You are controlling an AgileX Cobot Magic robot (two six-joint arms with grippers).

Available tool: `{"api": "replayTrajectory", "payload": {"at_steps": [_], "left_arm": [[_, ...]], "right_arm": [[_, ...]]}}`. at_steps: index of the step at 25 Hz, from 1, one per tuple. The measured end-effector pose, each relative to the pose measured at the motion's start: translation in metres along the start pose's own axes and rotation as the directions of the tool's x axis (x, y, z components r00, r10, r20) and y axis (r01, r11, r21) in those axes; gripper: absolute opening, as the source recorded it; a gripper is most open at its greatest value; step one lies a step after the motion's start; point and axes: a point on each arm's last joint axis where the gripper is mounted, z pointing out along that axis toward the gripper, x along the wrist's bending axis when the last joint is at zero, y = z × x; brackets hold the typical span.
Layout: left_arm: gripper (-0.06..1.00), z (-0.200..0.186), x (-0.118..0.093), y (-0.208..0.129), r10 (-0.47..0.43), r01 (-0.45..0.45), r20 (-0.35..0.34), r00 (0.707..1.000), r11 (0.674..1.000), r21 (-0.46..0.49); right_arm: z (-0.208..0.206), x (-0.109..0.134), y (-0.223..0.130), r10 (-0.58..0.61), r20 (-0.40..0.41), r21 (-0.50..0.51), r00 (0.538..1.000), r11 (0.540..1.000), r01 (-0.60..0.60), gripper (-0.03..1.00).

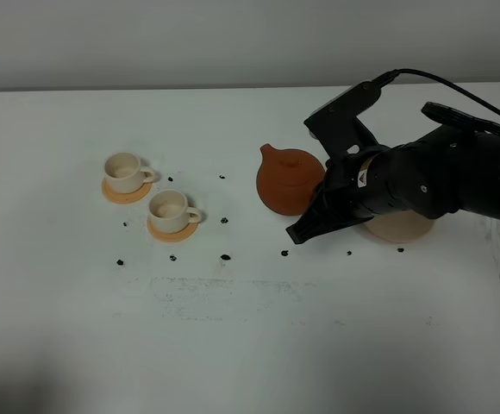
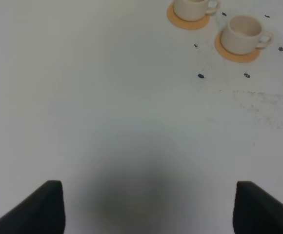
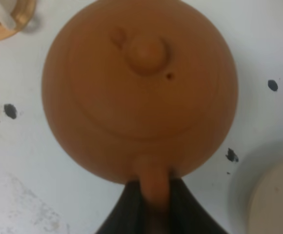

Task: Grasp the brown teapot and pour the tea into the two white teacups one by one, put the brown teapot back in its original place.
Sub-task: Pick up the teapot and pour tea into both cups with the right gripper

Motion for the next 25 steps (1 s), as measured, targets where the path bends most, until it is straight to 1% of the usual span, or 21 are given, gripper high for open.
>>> {"api": "replayTrajectory", "payload": {"at_steps": [4, 9, 15, 21, 25], "left_arm": [[0.67, 0.000, 0.000, 0.000, 0.000, 0.000, 0.000, 1.000, 1.000, 0.000], [0.67, 0.000, 0.000, 0.000, 0.000, 0.000, 0.000, 1.000, 1.000, 0.000], [0.67, 0.000, 0.000, 0.000, 0.000, 0.000, 0.000, 1.000, 1.000, 0.000], [0.67, 0.000, 0.000, 0.000, 0.000, 0.000, 0.000, 1.000, 1.000, 0.000], [0.67, 0.000, 0.000, 0.000, 0.000, 0.000, 0.000, 1.000, 1.000, 0.000]], "right_arm": [[0.000, 0.011, 0.004, -0.042, -0.015, -0.024, 0.999, 0.999, 0.042, 0.09], [0.010, 0.024, 0.023, -0.091, -0.032, -0.052, 0.995, 0.995, 0.089, 0.09], [0.028, 0.035, 0.039, -0.172, -0.031, -0.025, 0.985, 0.985, 0.172, 0.09], [0.034, 0.043, 0.040, -0.286, -0.008, -0.008, 0.958, 0.958, 0.285, 0.09], [0.034, 0.045, 0.041, -0.338, 0.008, -0.007, 0.941, 0.941, 0.338, 0.09]]}}
